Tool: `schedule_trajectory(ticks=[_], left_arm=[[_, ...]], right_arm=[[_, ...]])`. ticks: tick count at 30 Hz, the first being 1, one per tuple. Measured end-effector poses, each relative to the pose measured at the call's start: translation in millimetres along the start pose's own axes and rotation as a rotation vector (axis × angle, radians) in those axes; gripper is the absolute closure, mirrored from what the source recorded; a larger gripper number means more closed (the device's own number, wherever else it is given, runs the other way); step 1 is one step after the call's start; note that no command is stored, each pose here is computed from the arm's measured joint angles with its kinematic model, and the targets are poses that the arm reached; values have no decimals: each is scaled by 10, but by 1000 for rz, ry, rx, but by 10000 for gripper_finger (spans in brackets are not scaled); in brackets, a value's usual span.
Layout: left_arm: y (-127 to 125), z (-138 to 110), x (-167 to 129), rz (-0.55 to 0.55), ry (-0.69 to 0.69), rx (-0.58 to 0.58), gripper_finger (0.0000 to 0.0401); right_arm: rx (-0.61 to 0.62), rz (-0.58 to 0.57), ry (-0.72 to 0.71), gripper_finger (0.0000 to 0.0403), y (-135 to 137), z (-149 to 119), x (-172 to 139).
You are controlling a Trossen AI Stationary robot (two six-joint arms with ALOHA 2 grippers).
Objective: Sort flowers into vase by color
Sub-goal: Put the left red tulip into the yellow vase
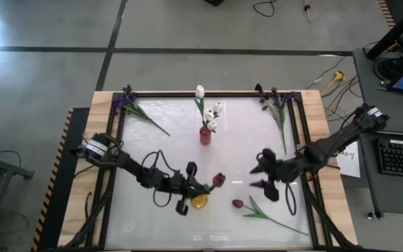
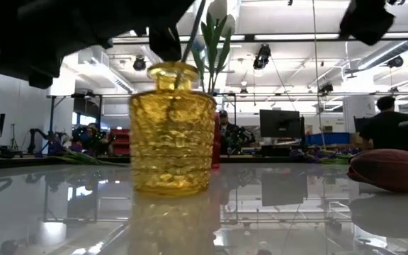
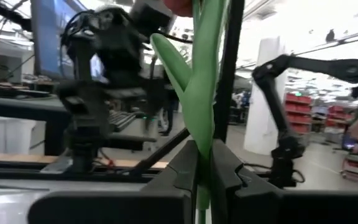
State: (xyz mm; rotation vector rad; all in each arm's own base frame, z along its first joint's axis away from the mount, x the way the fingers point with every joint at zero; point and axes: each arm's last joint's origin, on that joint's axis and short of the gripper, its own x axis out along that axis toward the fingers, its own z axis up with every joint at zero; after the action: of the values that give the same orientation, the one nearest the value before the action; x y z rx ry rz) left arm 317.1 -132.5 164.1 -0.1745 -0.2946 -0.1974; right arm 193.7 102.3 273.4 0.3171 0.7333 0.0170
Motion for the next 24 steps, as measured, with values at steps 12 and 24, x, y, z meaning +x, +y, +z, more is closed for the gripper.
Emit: schedule_trajectory(ticks=[12, 24], left_arm=[[243, 90, -309, 108, 46, 31, 363], [252, 29, -331, 125, 209, 22, 268]], right_arm=[[-48, -34, 340, 179, 298, -487, 791], [55, -137, 517, 188, 439, -687, 1317]])
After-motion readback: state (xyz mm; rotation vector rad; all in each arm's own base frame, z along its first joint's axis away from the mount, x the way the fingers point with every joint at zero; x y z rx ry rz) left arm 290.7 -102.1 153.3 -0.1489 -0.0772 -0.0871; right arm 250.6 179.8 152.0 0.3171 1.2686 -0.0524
